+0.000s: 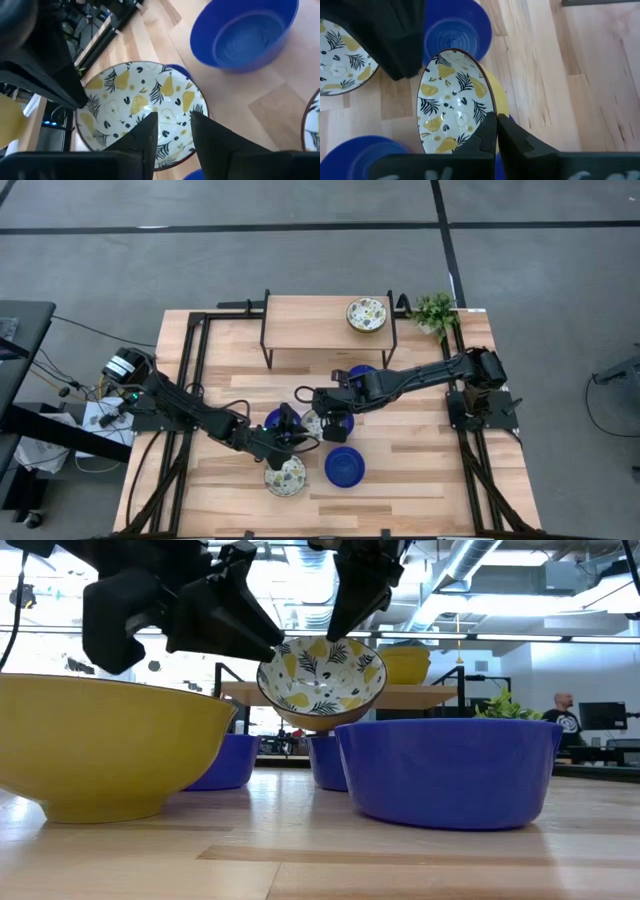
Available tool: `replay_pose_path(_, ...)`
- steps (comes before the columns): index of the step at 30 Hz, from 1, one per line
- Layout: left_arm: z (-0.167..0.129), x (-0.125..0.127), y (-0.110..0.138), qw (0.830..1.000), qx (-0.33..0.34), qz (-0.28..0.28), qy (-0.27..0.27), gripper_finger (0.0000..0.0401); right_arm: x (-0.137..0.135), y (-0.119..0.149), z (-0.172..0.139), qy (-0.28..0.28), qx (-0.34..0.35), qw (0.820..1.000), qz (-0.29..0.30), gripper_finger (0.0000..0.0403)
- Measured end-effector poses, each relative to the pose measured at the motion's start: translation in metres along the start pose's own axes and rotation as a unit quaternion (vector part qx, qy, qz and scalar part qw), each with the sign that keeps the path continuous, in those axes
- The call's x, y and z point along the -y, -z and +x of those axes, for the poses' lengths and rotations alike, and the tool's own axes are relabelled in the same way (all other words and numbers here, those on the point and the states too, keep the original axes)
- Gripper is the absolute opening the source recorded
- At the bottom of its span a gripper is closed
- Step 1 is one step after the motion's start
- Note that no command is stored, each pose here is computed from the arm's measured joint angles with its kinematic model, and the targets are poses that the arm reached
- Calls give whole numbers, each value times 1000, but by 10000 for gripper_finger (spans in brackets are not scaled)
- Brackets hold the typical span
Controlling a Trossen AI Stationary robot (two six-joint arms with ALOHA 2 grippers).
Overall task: Pick & Place Mini bowls
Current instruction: Stack the yellow patterned bowl on top of the yellow patterned bowl on the shelf
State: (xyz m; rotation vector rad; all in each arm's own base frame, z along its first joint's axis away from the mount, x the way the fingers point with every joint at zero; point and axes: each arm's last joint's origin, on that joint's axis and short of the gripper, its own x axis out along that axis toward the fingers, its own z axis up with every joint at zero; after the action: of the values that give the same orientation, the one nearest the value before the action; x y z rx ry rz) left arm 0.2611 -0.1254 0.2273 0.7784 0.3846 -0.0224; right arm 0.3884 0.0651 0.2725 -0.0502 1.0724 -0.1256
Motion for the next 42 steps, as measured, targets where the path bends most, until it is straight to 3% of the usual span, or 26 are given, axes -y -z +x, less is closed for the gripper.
replay_pose_path(20, -25, -20, -1, 998, 0, -67, 0, 113, 15, 1, -5, 15, -13, 1000, 16, 0)
replay_pose_path(26, -40, -24, 14, 997, 6, -83, -5, 113, 24, 1, -33, 18, 20, 999, 32, 0)
replay_pose_path(31, -55, -35, 27, 991, 28, -127, -29, 113, 38, 2, -66, 17, 58, 997, 54, 0)
replay_pose_path(42, -70, -44, 56, 981, 52, -171, -73, 113, 87, 9, -106, 42, 105, 985, 130, 0)
